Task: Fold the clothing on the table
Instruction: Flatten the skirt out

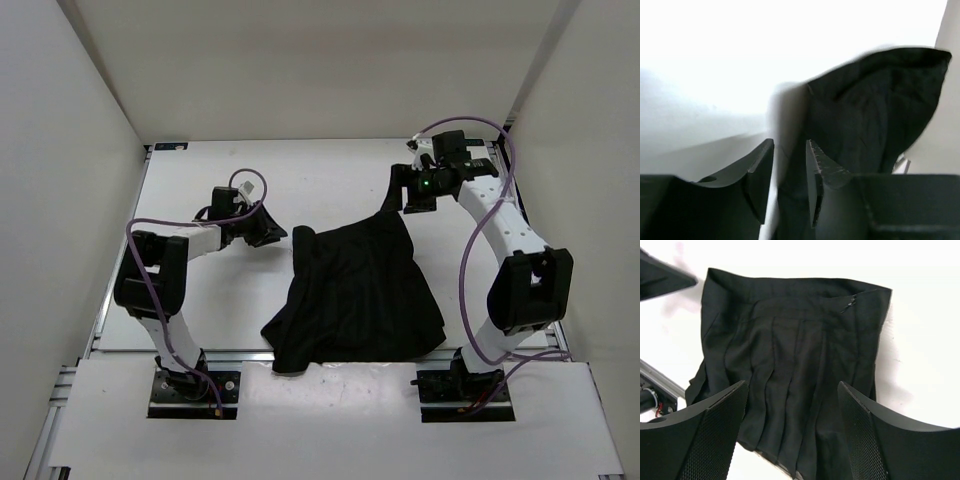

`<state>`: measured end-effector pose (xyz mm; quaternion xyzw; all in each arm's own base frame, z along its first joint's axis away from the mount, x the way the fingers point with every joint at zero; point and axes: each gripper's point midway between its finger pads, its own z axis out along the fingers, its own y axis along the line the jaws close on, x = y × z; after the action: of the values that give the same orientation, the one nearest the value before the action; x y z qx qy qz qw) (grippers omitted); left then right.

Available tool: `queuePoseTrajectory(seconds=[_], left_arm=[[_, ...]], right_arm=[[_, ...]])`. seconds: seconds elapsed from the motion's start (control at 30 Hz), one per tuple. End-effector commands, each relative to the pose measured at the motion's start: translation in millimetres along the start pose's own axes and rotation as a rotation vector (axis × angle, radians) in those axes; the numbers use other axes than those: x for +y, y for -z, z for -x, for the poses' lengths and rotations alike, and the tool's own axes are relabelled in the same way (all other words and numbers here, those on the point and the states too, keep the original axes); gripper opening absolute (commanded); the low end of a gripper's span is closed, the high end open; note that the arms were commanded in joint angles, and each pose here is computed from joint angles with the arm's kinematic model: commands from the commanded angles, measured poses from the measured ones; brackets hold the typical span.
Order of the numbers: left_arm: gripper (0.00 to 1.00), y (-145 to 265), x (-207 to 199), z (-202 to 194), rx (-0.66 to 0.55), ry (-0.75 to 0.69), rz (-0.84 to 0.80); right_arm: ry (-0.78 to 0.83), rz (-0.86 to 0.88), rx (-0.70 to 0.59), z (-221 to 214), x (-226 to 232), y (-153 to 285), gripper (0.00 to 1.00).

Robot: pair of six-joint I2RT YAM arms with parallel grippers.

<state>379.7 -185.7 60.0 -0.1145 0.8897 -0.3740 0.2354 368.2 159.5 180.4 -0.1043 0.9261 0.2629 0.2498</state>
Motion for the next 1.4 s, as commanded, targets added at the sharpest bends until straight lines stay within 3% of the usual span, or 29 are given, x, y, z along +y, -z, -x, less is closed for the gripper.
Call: queuePoseTrajectory(seconds=[0.0, 0.2, 0.5, 0.63, 0.9, 1.03, 1.37], left_arm=[[0.45, -5, -8, 37, -0.138, -0.088, -0.051], [0.5, -17, -16, 37, -0.16, 0.01, -0.212], [0.51, -40, -52, 23, -0.072, 0.068, -0.375], [0.5, -37, -52, 18, -0.071, 0.09, -0.384], [0.51, 8, -26, 56, -0.223, 0.141, -0.341], [0.5, 16, -25, 53, -0.216, 0.131, -0.347], [0.49, -9, -38, 16, -0.104, 0.103, -0.353]], right_arm=[[0.034, 0.004, -0.03, -1, 12, 22, 0.77], [-0.005, 0.004, -0.033, -16, 7, 32, 0.77], [-0.048, -0.056, 0.032, -30, -8, 31, 0.77], [-0.042, -0.061, 0.038, -30, -8, 31, 0.77], [-0.035, -0.06, 0.03, -27, -7, 31, 0.76], [-0.036, -0.056, 0.032, -23, -6, 28, 0.77], [-0.034, -0.054, 0.055, -27, -4, 27, 0.77]])
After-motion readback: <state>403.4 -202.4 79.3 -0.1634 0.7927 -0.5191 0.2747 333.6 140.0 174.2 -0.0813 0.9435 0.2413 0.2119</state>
